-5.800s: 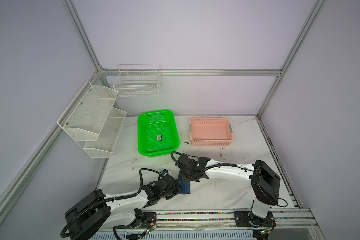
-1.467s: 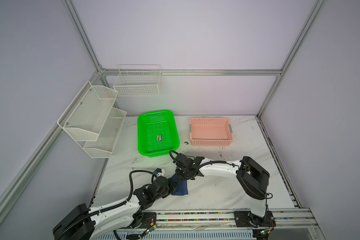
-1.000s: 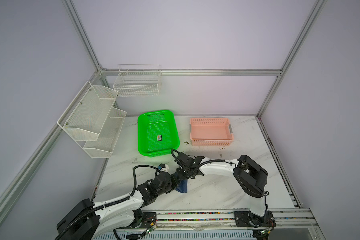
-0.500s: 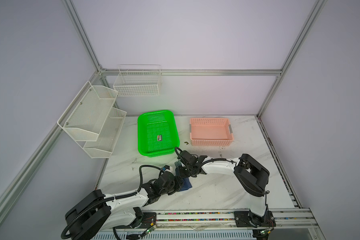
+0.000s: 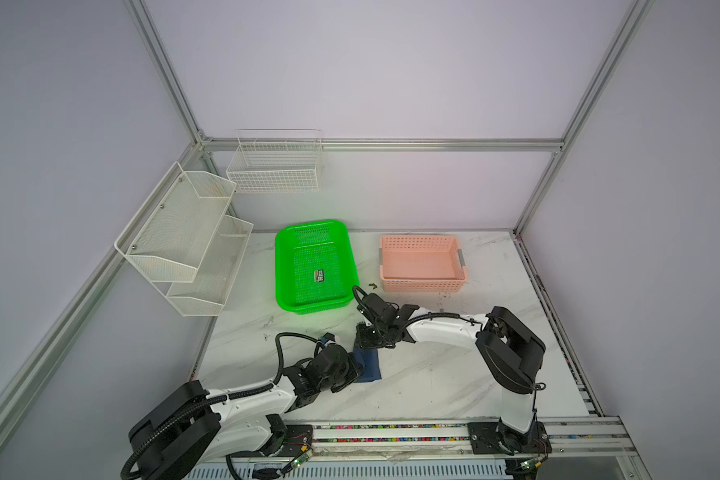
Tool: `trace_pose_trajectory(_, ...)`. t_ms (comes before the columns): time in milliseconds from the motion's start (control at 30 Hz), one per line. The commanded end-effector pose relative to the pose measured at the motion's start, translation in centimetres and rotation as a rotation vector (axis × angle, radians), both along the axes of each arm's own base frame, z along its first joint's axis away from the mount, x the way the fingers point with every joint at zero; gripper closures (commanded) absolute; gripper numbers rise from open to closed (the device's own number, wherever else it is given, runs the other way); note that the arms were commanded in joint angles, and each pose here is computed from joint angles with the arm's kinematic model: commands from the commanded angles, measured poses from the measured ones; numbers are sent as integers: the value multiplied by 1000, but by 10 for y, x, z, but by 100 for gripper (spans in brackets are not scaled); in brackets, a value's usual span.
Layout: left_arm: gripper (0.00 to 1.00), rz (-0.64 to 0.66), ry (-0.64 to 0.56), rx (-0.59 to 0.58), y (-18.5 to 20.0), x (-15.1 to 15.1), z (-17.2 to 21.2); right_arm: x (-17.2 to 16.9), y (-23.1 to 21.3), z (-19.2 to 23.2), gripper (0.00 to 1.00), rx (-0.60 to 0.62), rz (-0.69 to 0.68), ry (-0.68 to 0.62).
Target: Place the utensils on the paper napkin and roll it up
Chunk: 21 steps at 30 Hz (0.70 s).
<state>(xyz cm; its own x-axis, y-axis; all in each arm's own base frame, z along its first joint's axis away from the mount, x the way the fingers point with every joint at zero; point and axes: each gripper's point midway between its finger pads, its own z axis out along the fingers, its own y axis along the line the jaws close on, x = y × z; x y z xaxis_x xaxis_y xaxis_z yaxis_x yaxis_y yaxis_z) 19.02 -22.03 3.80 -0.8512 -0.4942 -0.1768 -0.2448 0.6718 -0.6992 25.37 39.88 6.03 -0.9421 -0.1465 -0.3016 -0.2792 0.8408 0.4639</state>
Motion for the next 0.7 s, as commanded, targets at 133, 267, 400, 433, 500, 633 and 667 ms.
trace_pose_trajectory(133, 100, 14, -18, -14, -3, 12, 13, 25, -13, 19, 74, 0, -14, -42)
trace_pose_trajectory(267, 100, 21, -29, -14, -1, 14, 16, 34, -31, 17, 85, -20, -27, -58)
trace_pose_trajectory(400, 100, 16, -36, -10, -2, 16, 19, 34, -39, 11, 90, -35, -9, -62)
trace_pose_trajectory(433, 100, 13, -35, -7, -2, 16, 19, 33, -40, 10, 91, -32, 2, -60)
trace_pose_trajectory(500, 100, 12, -31, -8, -3, 17, 19, 30, -41, 10, 92, -24, 21, -62)
trace_pose_trajectory(633, 100, 13, -22, -4, -3, 17, 17, 20, -41, 14, 93, 22, 47, -56)
trace_pose_trajectory(667, 100, 12, -19, -3, -3, 17, 16, 17, -40, 13, 92, 37, 51, -52)
